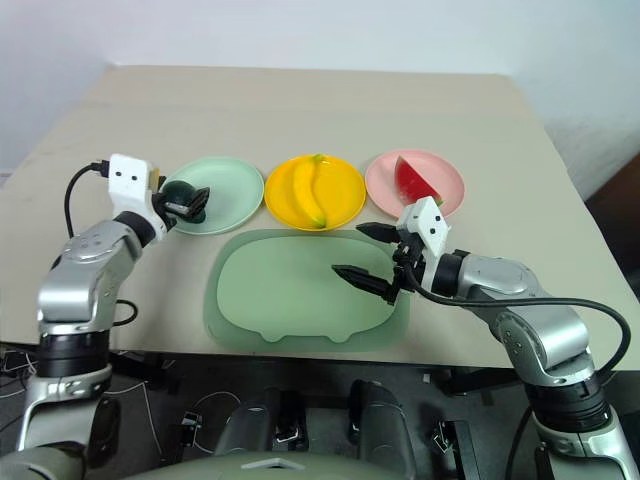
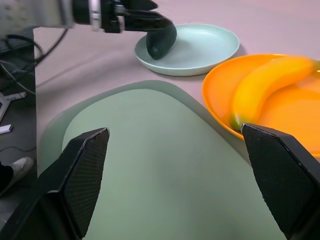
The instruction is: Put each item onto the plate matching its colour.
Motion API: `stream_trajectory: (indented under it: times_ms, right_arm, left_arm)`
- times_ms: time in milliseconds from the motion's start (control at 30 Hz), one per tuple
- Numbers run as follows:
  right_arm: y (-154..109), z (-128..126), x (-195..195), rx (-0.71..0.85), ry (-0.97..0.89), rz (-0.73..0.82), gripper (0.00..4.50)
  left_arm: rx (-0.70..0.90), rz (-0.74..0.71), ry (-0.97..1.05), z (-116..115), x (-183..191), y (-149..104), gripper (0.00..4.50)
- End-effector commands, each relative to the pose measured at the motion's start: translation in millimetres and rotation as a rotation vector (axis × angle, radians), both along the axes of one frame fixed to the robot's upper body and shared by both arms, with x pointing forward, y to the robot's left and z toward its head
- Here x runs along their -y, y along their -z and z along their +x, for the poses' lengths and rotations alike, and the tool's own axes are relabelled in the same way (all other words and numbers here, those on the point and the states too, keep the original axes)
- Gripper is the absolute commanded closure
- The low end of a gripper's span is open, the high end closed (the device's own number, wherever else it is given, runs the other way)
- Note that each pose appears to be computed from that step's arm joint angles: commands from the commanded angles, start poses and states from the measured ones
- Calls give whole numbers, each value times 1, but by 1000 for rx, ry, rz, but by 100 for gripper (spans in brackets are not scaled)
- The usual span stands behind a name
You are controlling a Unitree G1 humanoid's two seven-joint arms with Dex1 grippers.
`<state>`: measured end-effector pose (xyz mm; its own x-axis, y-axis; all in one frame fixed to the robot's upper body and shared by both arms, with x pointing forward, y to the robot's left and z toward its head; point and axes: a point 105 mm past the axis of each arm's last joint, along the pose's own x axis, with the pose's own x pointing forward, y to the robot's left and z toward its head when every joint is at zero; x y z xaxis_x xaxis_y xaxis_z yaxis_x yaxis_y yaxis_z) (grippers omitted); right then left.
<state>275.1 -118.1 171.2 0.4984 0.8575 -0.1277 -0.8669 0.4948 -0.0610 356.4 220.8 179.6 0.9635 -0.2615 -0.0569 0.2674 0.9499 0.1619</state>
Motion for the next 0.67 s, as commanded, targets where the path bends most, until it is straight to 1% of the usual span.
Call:
stream_trajectory:
  times_ms: [33,100,200,300,367,433,567,667]
  right_arm:
    - [-13,0,4,73,24,42,0]
    - [-15,1,5,79,36,67,0]
    - [-16,1,3,83,43,78,0]
    - [-16,0,1,82,39,87,0]
    - [-13,-2,6,81,49,90,0]
    - [-9,-3,13,74,77,92,0]
    - [6,-12,19,37,87,62,0]
    - [7,-15,22,31,96,58,0]
  left_arm:
    - [147,-43,200,-29,12,-31,2]
    - [170,-39,259,-44,9,-28,2]
    - [176,-42,317,-58,3,-19,2]
    - [198,1,354,-69,0,-9,2]
    - [166,32,381,-81,-1,10,2]
    - [156,11,361,-89,-7,24,2]
    - [147,11,339,-96,-15,34,2]
    - [141,41,331,-96,-19,37,2]
